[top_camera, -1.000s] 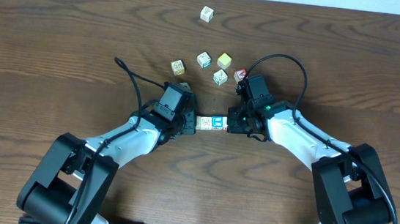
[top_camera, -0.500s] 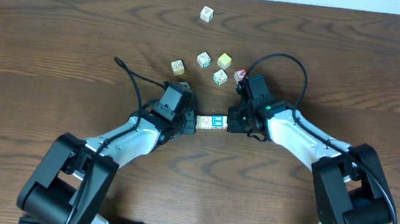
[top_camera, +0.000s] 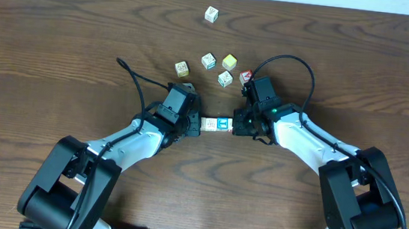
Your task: Lift 4 blocks
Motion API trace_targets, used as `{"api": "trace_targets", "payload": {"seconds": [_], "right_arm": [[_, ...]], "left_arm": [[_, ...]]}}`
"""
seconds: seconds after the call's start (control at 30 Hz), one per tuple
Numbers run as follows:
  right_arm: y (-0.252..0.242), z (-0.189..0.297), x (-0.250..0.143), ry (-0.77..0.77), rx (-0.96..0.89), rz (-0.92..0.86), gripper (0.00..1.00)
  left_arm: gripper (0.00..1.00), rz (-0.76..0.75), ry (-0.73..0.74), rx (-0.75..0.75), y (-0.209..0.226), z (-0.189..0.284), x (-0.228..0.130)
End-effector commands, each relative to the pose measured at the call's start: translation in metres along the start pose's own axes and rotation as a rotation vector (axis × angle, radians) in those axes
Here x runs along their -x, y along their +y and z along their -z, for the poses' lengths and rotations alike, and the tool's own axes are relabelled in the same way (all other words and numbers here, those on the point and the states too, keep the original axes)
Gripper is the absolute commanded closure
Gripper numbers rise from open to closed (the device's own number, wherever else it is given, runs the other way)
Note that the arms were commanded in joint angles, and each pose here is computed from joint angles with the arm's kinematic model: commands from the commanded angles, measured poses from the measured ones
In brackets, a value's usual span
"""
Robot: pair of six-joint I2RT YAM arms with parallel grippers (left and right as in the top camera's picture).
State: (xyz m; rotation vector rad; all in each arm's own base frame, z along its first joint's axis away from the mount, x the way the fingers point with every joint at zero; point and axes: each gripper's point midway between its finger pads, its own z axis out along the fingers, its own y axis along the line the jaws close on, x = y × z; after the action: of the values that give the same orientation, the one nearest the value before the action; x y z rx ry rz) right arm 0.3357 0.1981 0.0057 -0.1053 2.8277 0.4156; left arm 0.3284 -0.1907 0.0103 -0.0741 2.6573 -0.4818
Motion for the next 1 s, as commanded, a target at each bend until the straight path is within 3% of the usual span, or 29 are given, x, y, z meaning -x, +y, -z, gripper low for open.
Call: {"api": "trace_targets", "payload": {"seconds": [0.0, 0.97], "right_arm": [[0.049, 0.01, -0.008, 0.027, 0.189, 0.069, 0.99], [0.063, 0.022, -0.005, 0.01, 0.249, 0.064, 0.99]], "left_arm": [[0.93, -0.016, 0.036, -0.123, -0.031, 0.001, -0.004], [0.93, -0.053, -0.001, -0.171, -0.05, 0.01, 0.001]]}}
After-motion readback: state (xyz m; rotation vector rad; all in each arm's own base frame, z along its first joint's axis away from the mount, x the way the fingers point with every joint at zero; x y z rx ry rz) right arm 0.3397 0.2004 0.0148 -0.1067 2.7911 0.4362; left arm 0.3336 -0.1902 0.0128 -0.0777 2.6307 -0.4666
